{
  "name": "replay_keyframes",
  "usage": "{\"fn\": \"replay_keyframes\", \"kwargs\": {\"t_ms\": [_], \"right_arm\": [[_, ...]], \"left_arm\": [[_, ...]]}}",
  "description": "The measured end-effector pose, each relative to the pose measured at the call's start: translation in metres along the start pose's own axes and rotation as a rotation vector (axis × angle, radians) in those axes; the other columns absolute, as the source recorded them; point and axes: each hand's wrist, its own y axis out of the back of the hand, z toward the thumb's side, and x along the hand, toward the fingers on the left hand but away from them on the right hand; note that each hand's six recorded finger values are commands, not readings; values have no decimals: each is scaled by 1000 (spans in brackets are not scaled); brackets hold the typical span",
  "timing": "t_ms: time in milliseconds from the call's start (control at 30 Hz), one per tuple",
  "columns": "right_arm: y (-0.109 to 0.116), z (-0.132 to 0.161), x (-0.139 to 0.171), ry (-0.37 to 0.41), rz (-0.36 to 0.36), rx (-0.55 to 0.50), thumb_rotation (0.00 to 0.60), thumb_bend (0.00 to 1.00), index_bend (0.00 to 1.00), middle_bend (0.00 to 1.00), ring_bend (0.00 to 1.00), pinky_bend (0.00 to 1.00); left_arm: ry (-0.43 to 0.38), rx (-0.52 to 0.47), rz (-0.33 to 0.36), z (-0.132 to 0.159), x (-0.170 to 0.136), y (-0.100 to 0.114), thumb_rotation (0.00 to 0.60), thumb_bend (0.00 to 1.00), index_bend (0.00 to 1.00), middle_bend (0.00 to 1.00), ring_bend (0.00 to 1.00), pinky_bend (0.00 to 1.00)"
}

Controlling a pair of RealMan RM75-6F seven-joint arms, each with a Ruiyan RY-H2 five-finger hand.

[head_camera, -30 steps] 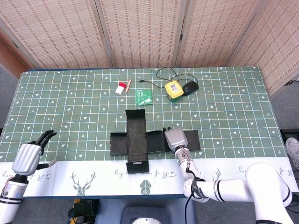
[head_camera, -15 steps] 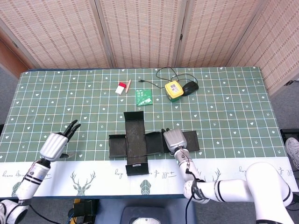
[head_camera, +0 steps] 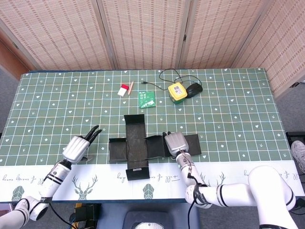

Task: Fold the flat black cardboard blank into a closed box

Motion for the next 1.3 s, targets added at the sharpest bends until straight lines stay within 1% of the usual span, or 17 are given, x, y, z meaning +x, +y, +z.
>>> {"fn": "replay_keyframes", "kwargs": {"t_ms": [33,100,167,233,300,433,500,567,733,767,833,867,1000,1033,1133,1233,1300], "right_arm": [[1,1,0,2,-2,-1,600,186,168,273,774,856],[3,3,1,5,-8,-4,600,186,168,273,774,856],[5,4,2,8,-13,-11,600,186,168,273,774,856],[6,5,2,10,-14,-13,600,186,168,273,774,856],[6,7,3,13,-14,-14,600,186,168,273,774,856],[5,10,3,20,-13,-18,600,186,168,273,774,856],[5,11,3,23,-14,-19,600,186,168,273,774,856],[5,12,3,23,-13,-21,600,186,168,273,774,856],[4,10,3,17,-11,-22,600,186,168,273,774,855],[4,9,3,16,-10,-22,600,187,168,273,774,855],[3,9,2,15,-9,-22,600,187,168,273,774,854],[2,8,2,15,-7,-22,600,188,168,273,774,854],[0,7,2,13,-4,-24,600,189,168,273,774,853],[0,7,2,13,-4,-25,600,189,168,273,774,853],[0,6,2,15,-6,-29,600,189,168,273,774,852],[-1,7,2,20,-6,-36,600,191,168,273,774,852],[-1,7,1,24,-9,-41,600,194,168,273,774,852]], "left_arm": [[0,-2,1,1,2,-1,600,42,0,0,692,627],[-3,-15,4,6,6,-3,600,42,0,0,680,627],[-9,-33,5,11,10,-5,600,42,0,0,693,627],[-16,-46,6,16,12,-7,600,42,0,0,668,627],[-21,-68,8,21,14,-8,600,42,0,0,591,628],[-31,-90,8,30,18,-10,600,42,0,0,588,630],[-35,-90,6,33,20,-12,600,42,0,0,607,629],[-36,-81,5,33,21,-12,600,42,0,0,630,629],[-24,-69,5,28,23,-13,600,42,0,0,587,629],[-24,-71,4,27,23,-13,600,42,0,0,602,630],[-23,-66,3,26,23,-13,600,42,0,0,672,630],[-22,-70,3,26,23,-13,600,42,0,0,679,630],[-26,-80,-3,30,23,-17,600,42,0,0,610,630],[-27,-84,-4,31,23,-17,600,42,0,0,614,630],[-23,-125,-3,34,25,-18,600,42,0,0,636,630],[-6,-205,-5,38,26,-19,600,42,0,0,674,634],[9,-289,-7,42,28,-19,600,42,0,0,634,636]]}}
